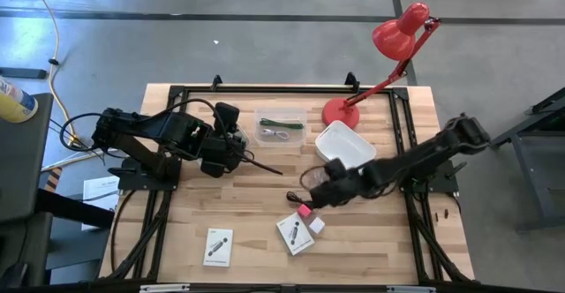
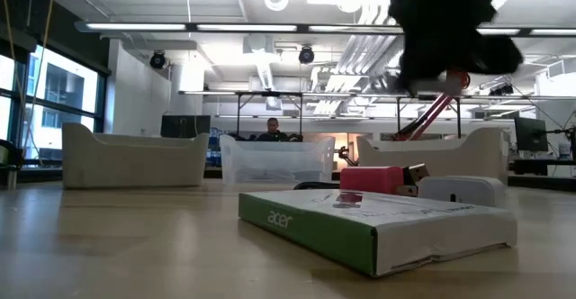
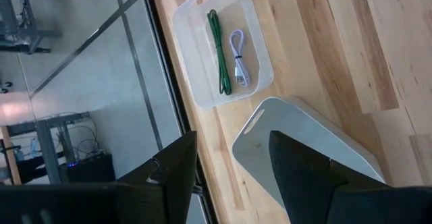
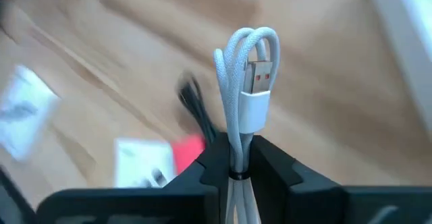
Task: Pick and place items into bin
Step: Put the white charger cable into the transparent bin
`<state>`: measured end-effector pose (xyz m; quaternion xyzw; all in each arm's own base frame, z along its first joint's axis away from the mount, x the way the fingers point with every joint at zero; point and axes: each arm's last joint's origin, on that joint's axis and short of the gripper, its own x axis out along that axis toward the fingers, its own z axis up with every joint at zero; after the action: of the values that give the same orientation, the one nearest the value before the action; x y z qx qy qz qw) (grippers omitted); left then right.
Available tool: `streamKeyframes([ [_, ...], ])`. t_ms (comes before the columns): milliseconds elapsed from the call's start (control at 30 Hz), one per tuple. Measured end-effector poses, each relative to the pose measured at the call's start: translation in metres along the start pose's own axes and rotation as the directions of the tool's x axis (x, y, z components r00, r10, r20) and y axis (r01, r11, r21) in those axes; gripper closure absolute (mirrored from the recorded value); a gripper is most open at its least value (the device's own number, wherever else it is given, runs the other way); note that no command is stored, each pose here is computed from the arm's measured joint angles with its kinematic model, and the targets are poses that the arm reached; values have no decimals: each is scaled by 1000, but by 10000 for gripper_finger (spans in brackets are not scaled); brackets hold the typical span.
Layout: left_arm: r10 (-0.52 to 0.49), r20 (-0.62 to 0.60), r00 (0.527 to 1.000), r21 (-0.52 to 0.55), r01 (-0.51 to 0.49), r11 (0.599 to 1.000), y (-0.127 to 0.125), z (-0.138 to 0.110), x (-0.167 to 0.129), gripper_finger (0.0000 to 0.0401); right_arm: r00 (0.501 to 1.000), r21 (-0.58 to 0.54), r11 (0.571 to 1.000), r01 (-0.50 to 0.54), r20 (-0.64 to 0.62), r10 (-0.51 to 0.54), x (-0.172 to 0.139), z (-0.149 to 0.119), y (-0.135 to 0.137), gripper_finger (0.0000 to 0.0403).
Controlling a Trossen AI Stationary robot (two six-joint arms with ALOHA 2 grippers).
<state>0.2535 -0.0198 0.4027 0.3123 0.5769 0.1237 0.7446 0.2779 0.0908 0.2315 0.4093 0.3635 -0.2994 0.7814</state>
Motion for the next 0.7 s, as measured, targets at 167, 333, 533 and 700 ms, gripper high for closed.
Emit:
streamKeyframes([
  [167,0,0,1000,-23,0,1000,0,0,0,229,978,-53,997,-56,196,66,-25,34,-4,364],
  [333,-1,0,1000,-63,1,998,0,0,0,229,937,-129,991,-42,339,84,-38,69,-11,363],
  [533,-3,1,1000,-139,3,990,0,-1,0,229,927,-222,975,-17,362,99,-35,105,-22,355],
  [700,0,38,999,-218,9,976,-5,-4,-11,229,933,-288,958,1,345,103,-22,129,-31,362],
])
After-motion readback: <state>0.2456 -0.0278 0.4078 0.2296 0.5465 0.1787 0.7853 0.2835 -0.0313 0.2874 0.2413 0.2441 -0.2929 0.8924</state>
